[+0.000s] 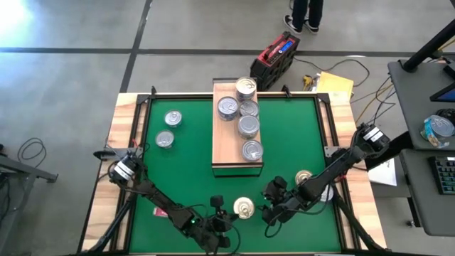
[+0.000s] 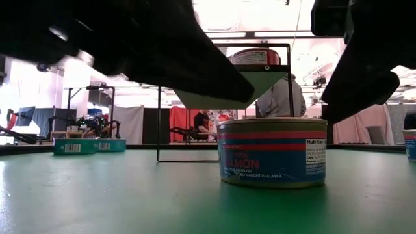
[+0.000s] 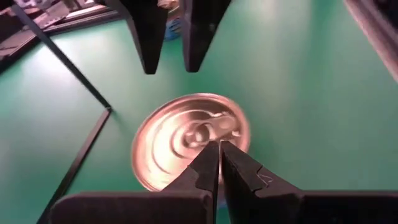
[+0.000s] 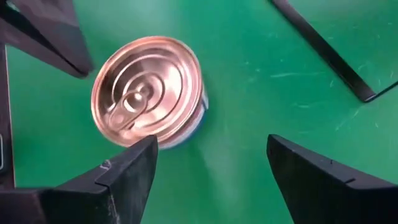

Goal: Stack canned seafood by type on shelf
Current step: Stack the top dark blue tuna can on top of the dark blue can on the shelf

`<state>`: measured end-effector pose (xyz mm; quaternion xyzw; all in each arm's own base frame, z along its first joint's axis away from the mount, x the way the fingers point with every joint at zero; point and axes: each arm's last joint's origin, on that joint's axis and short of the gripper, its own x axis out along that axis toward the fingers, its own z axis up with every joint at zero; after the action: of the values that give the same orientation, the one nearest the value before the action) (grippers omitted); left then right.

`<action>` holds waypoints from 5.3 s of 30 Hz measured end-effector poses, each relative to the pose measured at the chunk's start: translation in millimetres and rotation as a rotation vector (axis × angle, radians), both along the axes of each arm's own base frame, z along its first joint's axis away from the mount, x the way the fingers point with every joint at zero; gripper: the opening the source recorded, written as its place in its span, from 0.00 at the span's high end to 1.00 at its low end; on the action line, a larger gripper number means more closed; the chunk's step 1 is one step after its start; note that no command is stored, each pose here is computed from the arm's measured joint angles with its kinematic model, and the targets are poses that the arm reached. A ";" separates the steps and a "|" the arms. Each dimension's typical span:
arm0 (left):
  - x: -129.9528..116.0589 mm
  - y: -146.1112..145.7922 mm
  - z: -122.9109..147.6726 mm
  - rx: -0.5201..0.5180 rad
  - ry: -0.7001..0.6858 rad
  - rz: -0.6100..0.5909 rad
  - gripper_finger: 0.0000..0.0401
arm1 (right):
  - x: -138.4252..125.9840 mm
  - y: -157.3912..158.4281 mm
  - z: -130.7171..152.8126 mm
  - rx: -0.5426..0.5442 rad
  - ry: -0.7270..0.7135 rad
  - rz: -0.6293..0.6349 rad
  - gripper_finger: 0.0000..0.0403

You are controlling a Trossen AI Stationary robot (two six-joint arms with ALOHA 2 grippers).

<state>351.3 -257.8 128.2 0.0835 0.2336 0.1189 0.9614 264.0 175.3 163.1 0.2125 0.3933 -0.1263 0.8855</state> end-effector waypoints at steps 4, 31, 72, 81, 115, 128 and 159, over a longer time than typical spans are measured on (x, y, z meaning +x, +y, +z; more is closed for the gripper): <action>5.2 7.3 -8.7 -0.008 0.018 0.026 1.00 | 3.5 -5.9 -3.0 0.021 -0.020 -0.009 0.28; -4.1 -0.5 -14.1 -0.089 0.034 0.048 1.00 | 23.3 -29.0 -6.5 0.263 -0.088 0.018 0.21; -9.1 -10.0 -13.2 -0.152 0.002 0.041 1.00 | 45.2 -15.8 -44.4 0.440 -0.258 0.129 0.52; -8.1 -12.0 -11.4 -0.121 -0.021 0.029 1.00 | 44.7 -15.6 -43.1 0.457 -0.249 0.129 0.54; -17.7 -39.4 55.8 0.165 -0.042 0.049 1.00 | 2.4 -7.4 16.1 0.374 -0.163 0.247 0.55; -42.3 -15.8 75.0 0.206 0.025 -0.131 1.00 | -25.7 -8.0 68.1 0.261 -0.356 0.277 0.56; -100.8 77.5 76.0 0.563 -0.082 0.051 1.00 | -41.9 -118.3 143.7 0.094 -0.631 0.061 0.56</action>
<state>250.5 -180.2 204.2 0.3364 0.1544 0.2065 0.9057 222.1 56.9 306.8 0.2700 0.1111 -0.0092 0.9564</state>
